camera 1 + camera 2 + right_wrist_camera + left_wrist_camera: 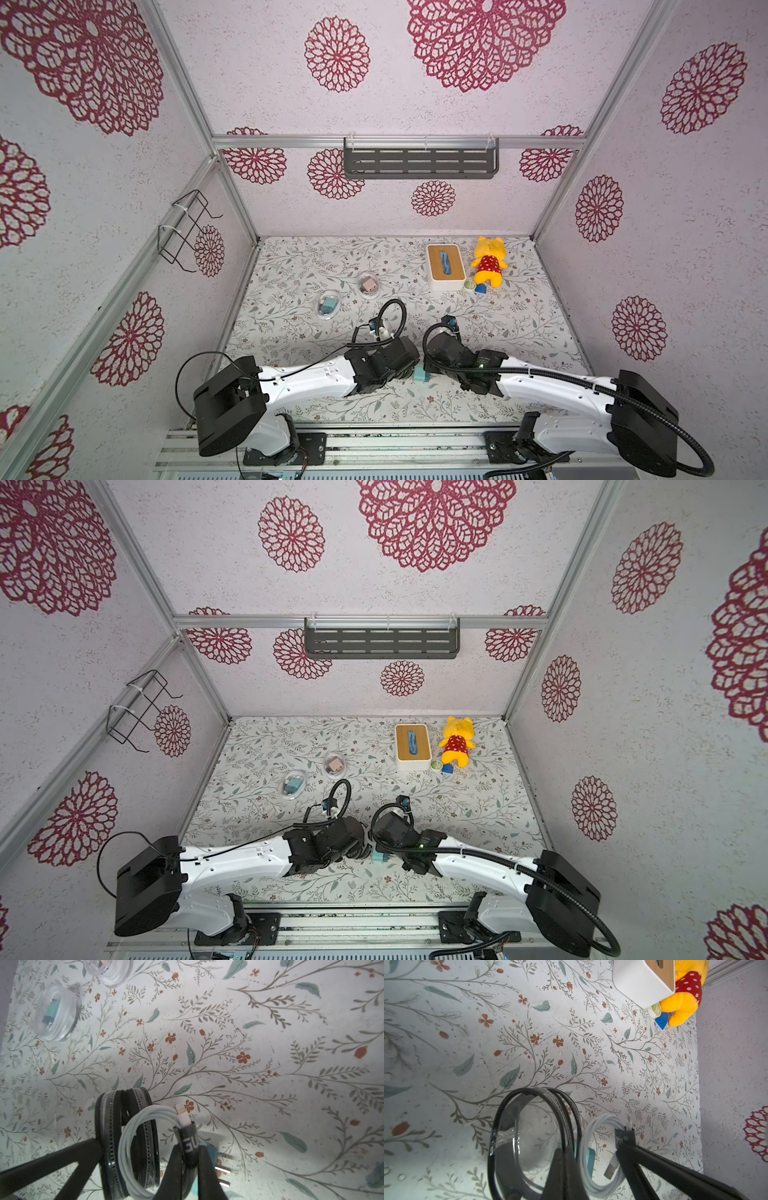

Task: Pack away charging kits
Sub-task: Place the charging cable in the storage bag.

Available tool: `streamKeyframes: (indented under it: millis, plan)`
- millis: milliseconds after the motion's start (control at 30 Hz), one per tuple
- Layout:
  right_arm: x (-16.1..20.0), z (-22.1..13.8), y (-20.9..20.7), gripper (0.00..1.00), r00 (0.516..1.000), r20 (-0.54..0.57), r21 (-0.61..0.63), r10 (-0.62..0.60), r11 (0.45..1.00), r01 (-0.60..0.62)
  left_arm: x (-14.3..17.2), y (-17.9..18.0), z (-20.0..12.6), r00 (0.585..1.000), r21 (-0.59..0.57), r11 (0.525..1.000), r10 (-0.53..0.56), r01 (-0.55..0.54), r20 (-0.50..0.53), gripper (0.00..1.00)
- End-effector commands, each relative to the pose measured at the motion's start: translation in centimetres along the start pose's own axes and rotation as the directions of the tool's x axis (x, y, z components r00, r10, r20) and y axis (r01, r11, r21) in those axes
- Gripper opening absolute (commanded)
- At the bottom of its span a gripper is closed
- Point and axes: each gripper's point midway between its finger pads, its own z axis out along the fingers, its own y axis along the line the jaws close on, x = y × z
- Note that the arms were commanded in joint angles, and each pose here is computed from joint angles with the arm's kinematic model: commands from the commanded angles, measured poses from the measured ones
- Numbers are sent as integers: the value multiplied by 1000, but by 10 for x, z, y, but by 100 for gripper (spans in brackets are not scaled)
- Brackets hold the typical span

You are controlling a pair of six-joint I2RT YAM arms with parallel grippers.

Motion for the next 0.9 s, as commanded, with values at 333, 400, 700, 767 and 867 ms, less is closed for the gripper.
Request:
streamKeyframes:
  millis: [333,400,700,767,867]
  plan:
    - [-3,14,29,0,1000,-12,-60,-25,998,25,-1,-21,0,1000,117,993,-19,18,6,0]
    - [-2,15,36,0,1000,-21,-84,-24,996,22,3,-28,4,1000,145,989,-12,13,-3,0]
    - [4,23,43,0,999,-45,-118,-7,993,1,7,-39,10,1000,202,979,-23,24,-10,0]
    - [5,24,43,0,999,-48,-118,-8,993,3,7,-39,9,1000,217,976,-30,31,-9,0]
    - [5,24,47,0,999,-45,-144,-7,990,1,6,-38,6,999,246,968,-44,43,-2,0]
